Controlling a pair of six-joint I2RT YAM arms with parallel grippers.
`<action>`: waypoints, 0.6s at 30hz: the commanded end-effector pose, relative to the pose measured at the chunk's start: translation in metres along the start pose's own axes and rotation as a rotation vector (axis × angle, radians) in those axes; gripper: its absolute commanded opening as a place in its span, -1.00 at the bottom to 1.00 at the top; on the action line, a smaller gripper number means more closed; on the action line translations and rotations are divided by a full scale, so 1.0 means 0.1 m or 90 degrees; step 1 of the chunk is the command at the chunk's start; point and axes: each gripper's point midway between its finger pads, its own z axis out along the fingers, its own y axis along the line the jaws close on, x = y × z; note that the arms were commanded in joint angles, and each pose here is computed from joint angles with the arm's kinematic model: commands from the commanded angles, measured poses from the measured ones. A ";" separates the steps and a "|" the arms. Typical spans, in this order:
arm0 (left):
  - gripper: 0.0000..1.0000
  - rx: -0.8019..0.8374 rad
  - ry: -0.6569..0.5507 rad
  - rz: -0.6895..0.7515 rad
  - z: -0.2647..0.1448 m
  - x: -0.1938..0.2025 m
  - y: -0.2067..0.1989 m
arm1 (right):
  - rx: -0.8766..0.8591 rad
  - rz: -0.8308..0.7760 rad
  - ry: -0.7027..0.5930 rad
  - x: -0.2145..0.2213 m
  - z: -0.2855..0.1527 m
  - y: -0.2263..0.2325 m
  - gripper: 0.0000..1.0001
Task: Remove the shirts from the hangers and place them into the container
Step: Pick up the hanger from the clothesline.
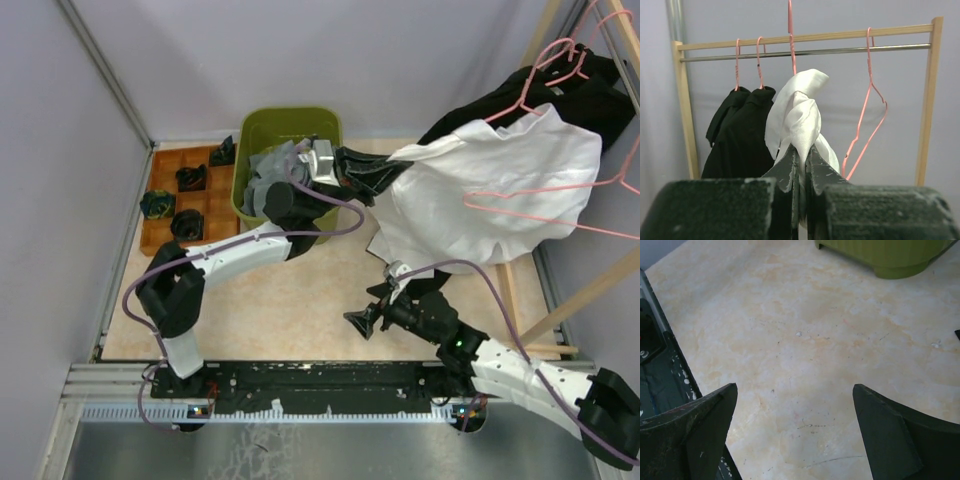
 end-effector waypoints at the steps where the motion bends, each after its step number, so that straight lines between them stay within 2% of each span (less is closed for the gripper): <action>1: -1.00 -0.001 -0.101 0.055 -0.16 -0.66 -0.12 | 0.009 -0.008 -0.073 -0.45 -0.02 0.05 0.98; 6: -1.00 -0.069 -0.062 0.098 -0.51 -0.60 -0.04 | 0.011 0.019 -0.085 -0.70 -0.07 0.12 0.98; 9: -1.00 -0.072 -0.035 0.114 -0.71 -0.61 -0.12 | -0.006 0.036 -0.085 -0.85 -0.09 0.21 0.97; 13: -1.00 -0.136 -0.037 0.116 -1.09 -0.73 -0.15 | -0.038 0.060 -0.090 -1.06 -0.14 0.37 0.96; 18: -1.00 -0.172 -0.026 0.131 -1.35 -0.87 -0.21 | -0.091 0.081 -0.121 -1.43 -0.23 0.59 0.95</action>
